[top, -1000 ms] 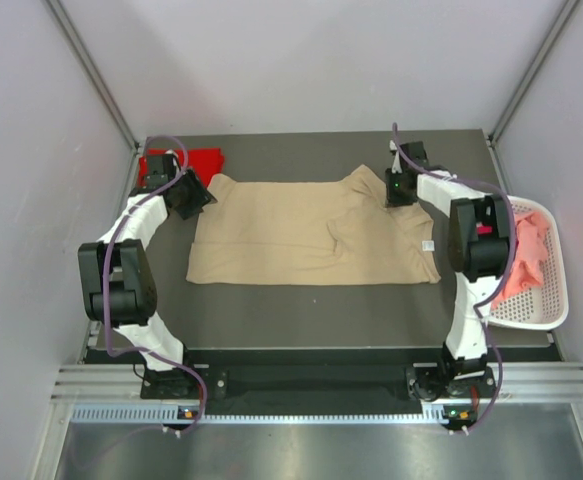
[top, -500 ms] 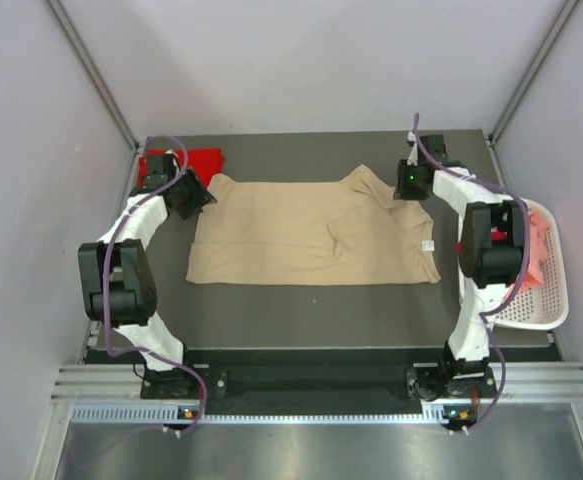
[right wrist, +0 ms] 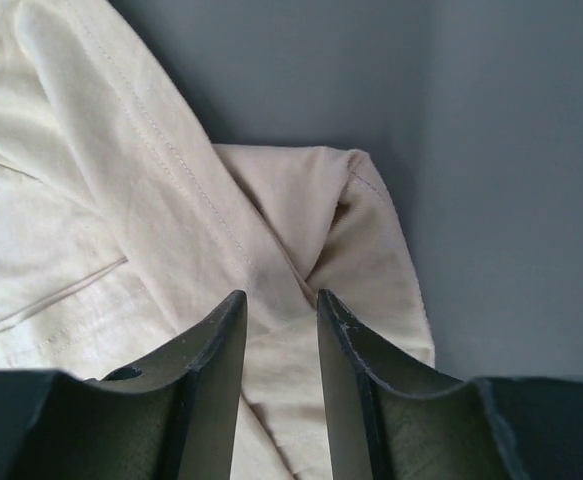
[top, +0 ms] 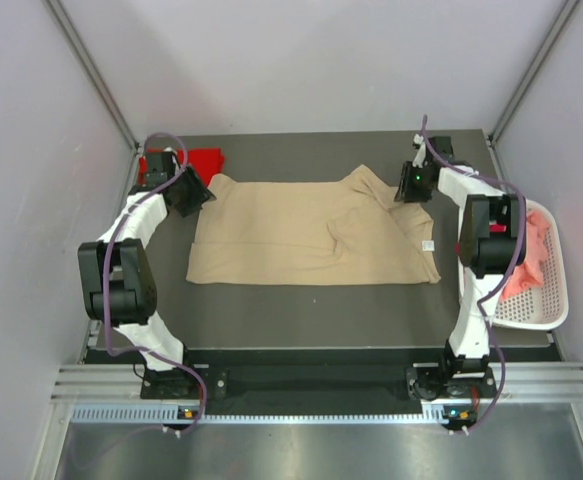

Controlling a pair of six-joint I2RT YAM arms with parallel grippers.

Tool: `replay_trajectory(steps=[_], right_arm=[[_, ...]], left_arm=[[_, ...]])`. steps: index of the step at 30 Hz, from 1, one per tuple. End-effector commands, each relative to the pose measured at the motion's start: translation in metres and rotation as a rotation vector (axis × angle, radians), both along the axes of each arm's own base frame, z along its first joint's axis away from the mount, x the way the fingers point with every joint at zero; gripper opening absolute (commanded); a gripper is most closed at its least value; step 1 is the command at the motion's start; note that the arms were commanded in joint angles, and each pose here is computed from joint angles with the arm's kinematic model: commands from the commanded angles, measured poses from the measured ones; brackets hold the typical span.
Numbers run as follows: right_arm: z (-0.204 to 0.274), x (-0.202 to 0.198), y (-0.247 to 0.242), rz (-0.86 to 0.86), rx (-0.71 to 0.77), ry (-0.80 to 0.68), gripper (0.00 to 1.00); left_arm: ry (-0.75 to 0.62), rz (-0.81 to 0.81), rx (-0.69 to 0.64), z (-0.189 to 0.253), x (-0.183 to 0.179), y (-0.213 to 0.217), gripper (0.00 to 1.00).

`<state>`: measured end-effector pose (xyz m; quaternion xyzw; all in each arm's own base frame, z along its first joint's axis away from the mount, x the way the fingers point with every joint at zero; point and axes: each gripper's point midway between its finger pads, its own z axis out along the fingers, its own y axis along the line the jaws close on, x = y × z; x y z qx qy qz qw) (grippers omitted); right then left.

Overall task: Fold and stack the t-shirts
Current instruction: Fold the tshirt

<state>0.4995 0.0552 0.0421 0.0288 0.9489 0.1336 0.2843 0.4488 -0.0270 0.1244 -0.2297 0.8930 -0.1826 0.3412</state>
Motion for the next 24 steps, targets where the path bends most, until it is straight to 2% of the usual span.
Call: replay_trajectory(steps=[1, 7, 10, 11, 12, 19, 24], right_arm=[[0.013, 0.010, 0.007, 0.010, 0.031, -0.048, 0.34], [0.012, 0.012, 0.006, 0.003, 0.027, -0.052, 0.28], [0.015, 0.012, 0.003, 0.000, 0.012, -0.054, 0.13], [0.021, 0.012, 0.003, 0.002, 0.007, -0.069, 0.04], [0.023, 0.011, 0.002, 0.004, 0.002, -0.071, 0.00], [0.063, 0.004, 0.010, 0.086, 0.005, -0.139, 0.00], [0.086, -0.004, 0.021, 0.132, 0.036, -0.183, 0.00]], left_arm=[[-0.065, -0.005, 0.016, 0.015, 0.018, 0.001, 0.54], [-0.070, -0.009, 0.027, 0.015, 0.020, 0.003, 0.54], [-0.080, -0.013, 0.047, 0.018, 0.023, 0.005, 0.54], [-0.084, -0.017, 0.056, 0.019, 0.024, 0.006, 0.54], [-0.090, -0.017, 0.075, 0.020, 0.026, 0.009, 0.54], [-0.162, -0.152, 0.263, 0.034, 0.057, 0.023, 0.55], [-0.168, -0.272, 0.314, 0.021, 0.090, 0.018, 0.54]])
